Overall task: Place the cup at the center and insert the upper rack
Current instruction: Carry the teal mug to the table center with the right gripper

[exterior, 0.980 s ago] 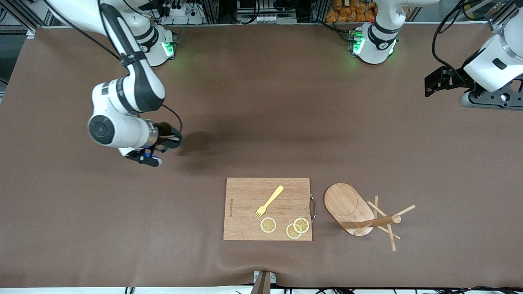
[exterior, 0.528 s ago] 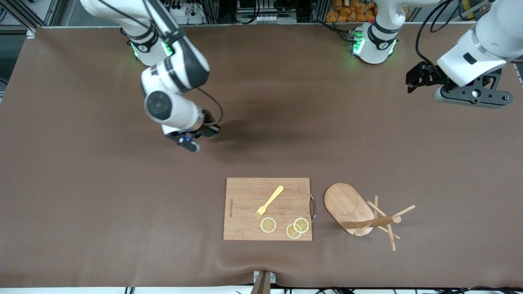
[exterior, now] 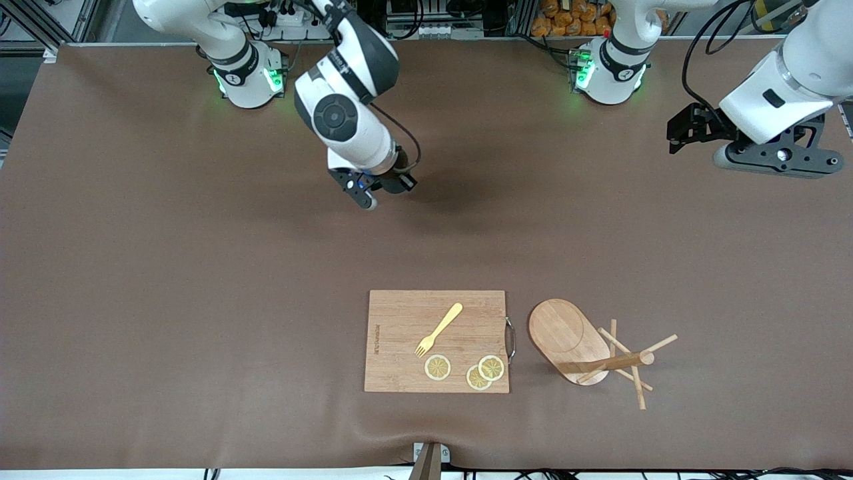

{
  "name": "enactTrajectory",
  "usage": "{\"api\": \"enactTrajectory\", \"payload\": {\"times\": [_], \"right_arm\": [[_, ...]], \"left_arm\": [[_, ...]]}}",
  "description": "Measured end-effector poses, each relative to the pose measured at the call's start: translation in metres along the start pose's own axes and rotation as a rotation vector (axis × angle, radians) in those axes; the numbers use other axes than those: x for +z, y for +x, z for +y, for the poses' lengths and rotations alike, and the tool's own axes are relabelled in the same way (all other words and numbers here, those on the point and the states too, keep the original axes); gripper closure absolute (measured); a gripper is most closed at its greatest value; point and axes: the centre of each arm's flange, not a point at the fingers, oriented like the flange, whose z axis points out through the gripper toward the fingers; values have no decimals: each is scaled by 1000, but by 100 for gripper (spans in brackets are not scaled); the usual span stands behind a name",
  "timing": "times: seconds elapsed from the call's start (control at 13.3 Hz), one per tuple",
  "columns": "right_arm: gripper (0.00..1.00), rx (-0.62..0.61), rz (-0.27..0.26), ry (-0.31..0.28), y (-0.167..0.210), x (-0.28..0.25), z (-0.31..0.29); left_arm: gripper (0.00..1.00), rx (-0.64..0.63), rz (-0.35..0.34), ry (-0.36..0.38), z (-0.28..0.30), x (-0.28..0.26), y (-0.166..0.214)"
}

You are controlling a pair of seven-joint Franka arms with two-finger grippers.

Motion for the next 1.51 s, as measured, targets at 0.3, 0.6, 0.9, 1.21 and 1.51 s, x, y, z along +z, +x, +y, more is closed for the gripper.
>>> {"api": "enactTrajectory", "payload": {"times": [0.3, 0.6, 0.9, 1.21, 1.51], "right_arm": [[95, 104, 6, 53, -35, 37, -30], [95, 183, 8, 70, -64, 82, -48], [95, 281, 3, 85, -74, 102, -63], [95, 290, 10, 91, -74, 112, -66], [95, 296, 17, 90, -68, 126, -67]], "left_arm": [[0, -4, -2, -1, -2, 1, 0], [0, -3, -18, -3, -1, 12, 9], [0, -2, -26, -5, -1, 22, 18], [0, -2, -25, -6, -1, 22, 18], [0, -3, -31, -6, -2, 24, 19]]}}
